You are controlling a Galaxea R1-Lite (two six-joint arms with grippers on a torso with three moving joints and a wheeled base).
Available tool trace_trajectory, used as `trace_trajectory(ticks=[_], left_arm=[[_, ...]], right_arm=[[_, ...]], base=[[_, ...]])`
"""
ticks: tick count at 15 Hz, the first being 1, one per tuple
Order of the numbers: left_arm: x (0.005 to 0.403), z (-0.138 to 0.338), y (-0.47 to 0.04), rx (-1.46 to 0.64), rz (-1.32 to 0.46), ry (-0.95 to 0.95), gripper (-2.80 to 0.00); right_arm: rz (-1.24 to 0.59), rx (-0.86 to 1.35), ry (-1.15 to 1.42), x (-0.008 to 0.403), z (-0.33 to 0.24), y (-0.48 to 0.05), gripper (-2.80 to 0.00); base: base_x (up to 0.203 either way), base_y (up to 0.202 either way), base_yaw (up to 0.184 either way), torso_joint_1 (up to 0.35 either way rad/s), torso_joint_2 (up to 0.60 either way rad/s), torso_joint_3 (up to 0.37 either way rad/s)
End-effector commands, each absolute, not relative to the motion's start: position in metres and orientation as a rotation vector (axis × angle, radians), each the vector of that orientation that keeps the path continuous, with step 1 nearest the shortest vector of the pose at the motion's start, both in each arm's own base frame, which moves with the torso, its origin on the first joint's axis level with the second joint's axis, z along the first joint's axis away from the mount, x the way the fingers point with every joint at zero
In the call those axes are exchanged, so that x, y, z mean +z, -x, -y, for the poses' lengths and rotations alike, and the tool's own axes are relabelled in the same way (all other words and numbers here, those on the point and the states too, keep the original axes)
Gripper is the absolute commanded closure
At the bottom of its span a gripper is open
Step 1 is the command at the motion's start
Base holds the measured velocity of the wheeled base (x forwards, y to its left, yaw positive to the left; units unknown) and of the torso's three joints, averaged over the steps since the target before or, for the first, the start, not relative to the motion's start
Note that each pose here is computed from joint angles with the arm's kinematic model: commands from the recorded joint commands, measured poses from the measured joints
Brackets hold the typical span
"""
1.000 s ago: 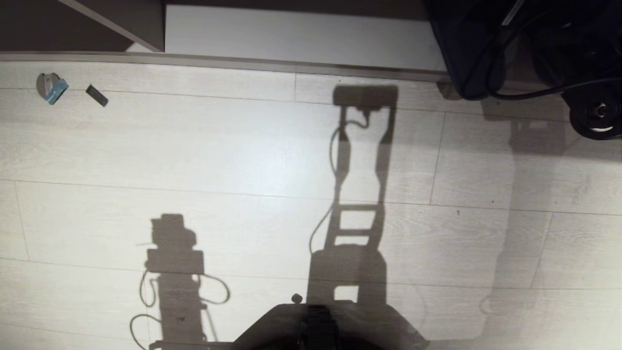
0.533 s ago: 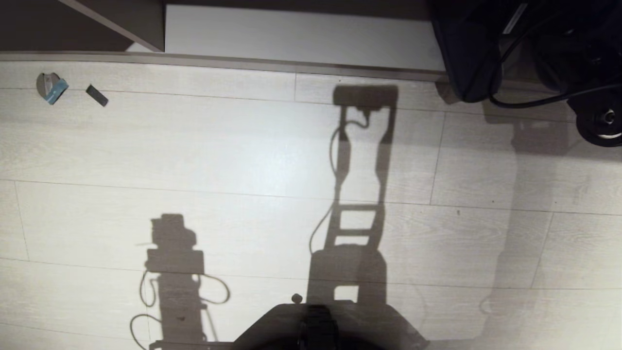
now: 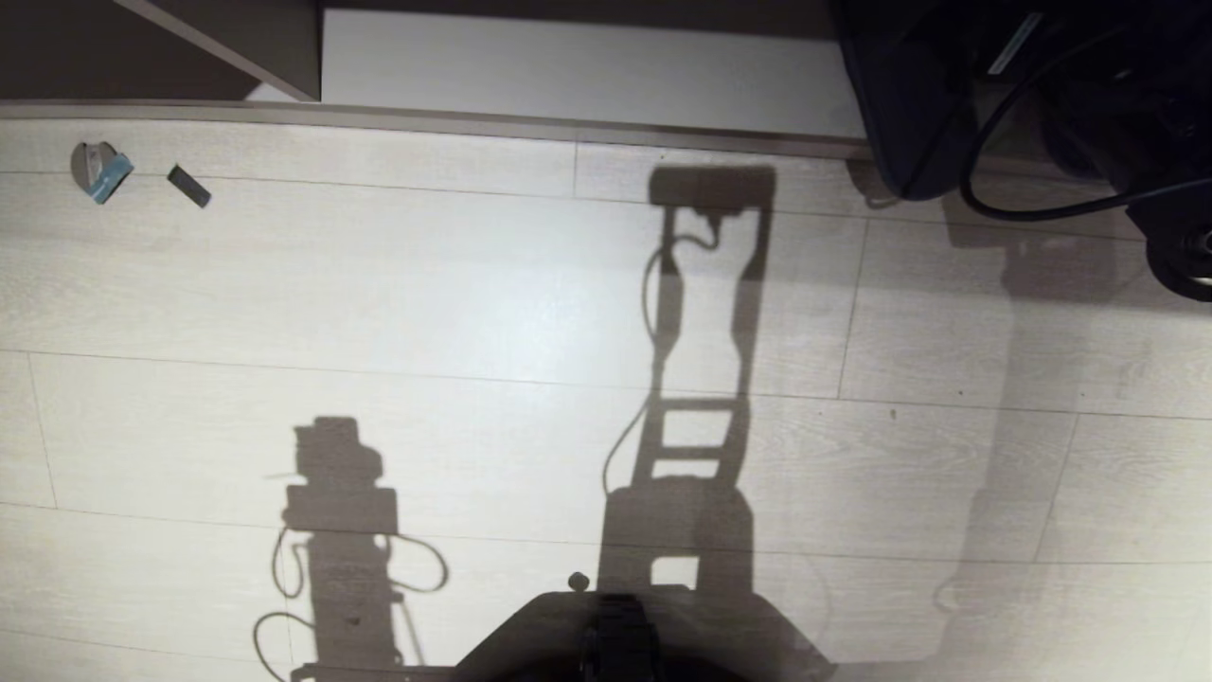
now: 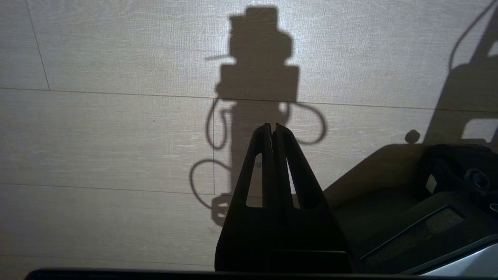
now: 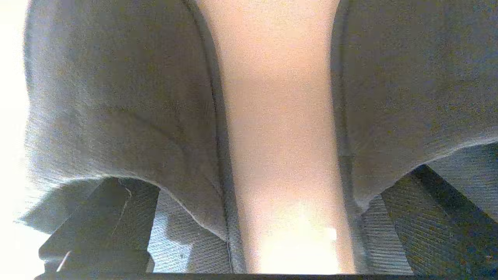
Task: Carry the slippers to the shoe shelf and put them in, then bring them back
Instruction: Place the slippers into the shoe cabinet
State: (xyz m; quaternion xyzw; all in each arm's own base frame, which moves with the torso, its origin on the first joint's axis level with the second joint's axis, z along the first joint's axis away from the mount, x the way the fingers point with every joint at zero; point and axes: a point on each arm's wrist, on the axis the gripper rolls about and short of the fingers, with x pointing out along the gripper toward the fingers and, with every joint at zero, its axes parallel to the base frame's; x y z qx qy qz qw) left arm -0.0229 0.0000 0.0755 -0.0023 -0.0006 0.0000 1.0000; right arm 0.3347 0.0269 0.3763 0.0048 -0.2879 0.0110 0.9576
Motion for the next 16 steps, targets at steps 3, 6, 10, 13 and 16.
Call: trace_trajectory(ticks=[3, 6, 10, 13, 16], left_arm=[[0.076, 0.0, 0.023, 0.0, 0.001, 0.005, 0.0], [0.076, 0.0, 0.023, 0.0, 0.002, 0.005, 0.0], [0.076, 0.0, 0.023, 0.0, 0.002, 0.005, 0.0], [0.075, 0.0, 0.023, 0.0, 0.002, 0.005, 0.0], [0.075, 0.0, 0.023, 0.0, 0.002, 0.005, 0.0]], right_arm=[[0.638, 0.024, 0.027, 0.395, -0.028, -0.303, -2.8], [0.597, 0.054, 0.056, 0.39, -0.03, -0.287, -2.8], [0.523, 0.054, 0.083, 0.374, -0.03, -0.279, -2.8], [0.479, 0.075, 0.114, 0.368, -0.029, -0.269, -2.8], [0.471, 0.14, 0.138, 0.363, -0.032, -0.259, -2.8]], base=[[0.0, 0.0, 0.0, 0.0, 0.0, 0.0], [0.0, 0.0, 0.0, 0.0, 0.0, 0.0], [0.0, 0.0, 0.0, 0.0, 0.0, 0.0], [0.0, 0.0, 0.0, 0.0, 0.0, 0.0], [0.0, 0.0, 0.0, 0.0, 0.0, 0.0]])
